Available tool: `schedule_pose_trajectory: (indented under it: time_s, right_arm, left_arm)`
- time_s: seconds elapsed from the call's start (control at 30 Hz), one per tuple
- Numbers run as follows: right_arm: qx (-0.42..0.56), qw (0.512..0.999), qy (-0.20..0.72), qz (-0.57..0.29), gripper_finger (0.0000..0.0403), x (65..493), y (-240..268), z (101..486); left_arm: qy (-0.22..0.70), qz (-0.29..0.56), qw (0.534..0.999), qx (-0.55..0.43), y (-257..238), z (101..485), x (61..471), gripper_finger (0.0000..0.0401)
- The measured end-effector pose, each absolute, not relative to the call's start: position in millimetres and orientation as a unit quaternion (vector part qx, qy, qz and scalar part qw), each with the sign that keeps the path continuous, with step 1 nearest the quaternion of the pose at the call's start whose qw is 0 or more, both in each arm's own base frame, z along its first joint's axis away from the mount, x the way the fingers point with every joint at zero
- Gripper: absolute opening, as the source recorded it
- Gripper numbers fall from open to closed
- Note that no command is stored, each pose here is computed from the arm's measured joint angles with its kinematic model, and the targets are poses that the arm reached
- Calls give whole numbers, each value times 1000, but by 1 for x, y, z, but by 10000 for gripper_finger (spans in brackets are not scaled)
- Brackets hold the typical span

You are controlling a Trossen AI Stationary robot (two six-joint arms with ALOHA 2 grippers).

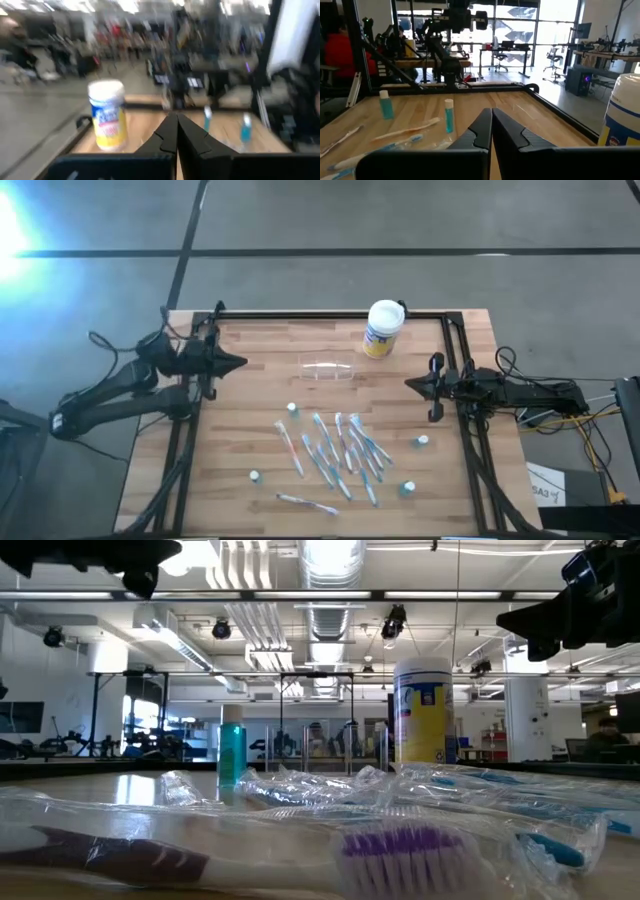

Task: Pick & Place toothbrushing station
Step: Put the blue mouthwash into the transparent toothbrush holder

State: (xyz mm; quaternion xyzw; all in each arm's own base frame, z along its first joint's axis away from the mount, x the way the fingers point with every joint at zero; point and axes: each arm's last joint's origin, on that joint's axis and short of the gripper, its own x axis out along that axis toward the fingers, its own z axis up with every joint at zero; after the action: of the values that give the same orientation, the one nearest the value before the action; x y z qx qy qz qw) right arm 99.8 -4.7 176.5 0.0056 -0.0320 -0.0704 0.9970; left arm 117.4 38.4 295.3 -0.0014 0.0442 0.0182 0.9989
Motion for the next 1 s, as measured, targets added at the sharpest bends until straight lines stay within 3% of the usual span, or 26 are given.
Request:
schedule_pose_trajectory:
  time_s: [0.47, 0.83, 1.0]
  right_arm:
    - [10, 997, -38, -70, 8, 100, -5, 177]
    - [10, 997, -38, -71, 8, 100, -5, 177]
    - [13, 997, -36, -71, 8, 100, -5, 177]
  left_arm:
    - [185, -11, 983, -22, 49, 365, 184, 2]
    - [353, 4, 935, 33, 33, 367, 232, 8]
    - [405, -18, 913, 42, 20, 364, 256, 31]
